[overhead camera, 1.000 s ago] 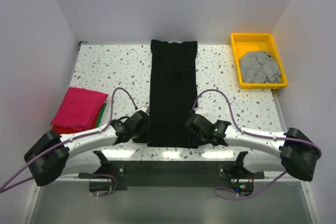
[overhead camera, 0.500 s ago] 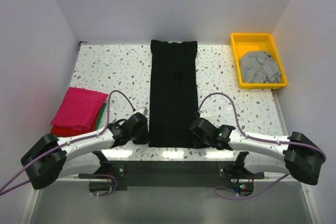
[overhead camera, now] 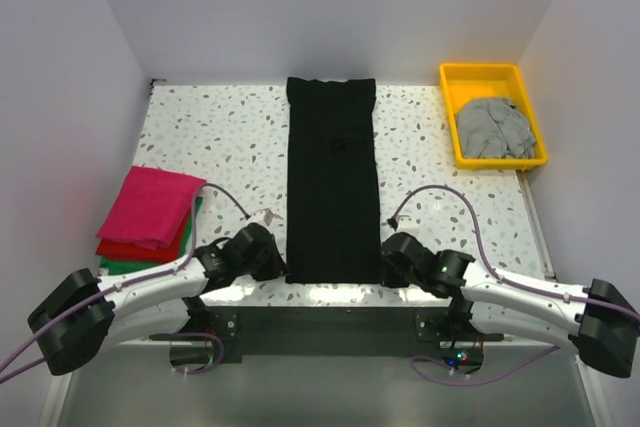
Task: Fold and stack the t-shirts
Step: Fold the tshirt
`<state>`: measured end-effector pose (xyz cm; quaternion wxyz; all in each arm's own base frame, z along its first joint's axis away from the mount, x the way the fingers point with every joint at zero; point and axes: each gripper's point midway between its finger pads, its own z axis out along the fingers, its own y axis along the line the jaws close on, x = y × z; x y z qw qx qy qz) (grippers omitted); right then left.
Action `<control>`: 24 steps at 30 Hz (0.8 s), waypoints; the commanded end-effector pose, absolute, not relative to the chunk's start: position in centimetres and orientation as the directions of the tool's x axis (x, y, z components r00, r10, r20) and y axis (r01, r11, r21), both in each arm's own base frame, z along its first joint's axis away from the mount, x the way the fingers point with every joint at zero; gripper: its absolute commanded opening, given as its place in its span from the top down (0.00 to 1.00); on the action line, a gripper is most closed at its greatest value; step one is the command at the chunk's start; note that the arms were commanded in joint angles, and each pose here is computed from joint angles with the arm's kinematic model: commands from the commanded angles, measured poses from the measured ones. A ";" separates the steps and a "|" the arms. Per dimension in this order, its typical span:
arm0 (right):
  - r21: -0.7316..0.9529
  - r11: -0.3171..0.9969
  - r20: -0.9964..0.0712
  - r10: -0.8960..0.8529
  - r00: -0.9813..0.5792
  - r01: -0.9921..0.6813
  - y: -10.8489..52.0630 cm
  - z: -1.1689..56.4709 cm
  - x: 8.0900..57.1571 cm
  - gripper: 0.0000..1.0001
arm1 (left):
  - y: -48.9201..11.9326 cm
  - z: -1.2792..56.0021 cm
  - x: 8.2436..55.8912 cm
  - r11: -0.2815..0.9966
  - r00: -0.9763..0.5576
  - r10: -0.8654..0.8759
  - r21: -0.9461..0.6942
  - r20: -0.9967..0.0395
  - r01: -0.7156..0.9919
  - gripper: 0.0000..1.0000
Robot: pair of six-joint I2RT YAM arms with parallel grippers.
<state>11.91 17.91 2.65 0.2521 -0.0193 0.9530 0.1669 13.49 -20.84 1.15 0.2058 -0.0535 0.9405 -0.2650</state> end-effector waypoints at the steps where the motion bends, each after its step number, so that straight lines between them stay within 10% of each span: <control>1: 0.316 0.943 -0.475 0.066 -0.877 -0.100 17.1 2.3 11.2 0.80 | -18.7 -1.1 11.4 0.891 -0.933 -0.198 -0.453 -0.299 -0.044 1.00; 21: 0.330 0.934 -0.510 0.057 -0.859 -0.134 17.4 4.9 11.6 0.70 | -19.4 1.0 11.2 0.872 -0.936 -0.185 -0.488 -0.298 -0.017 1.00; 24: 0.309 0.935 -0.522 0.015 -0.853 -0.173 18.0 5.6 12.1 0.65 | -19.9 2.0 11.6 0.871 -0.932 -0.167 -0.490 -0.321 0.013 0.86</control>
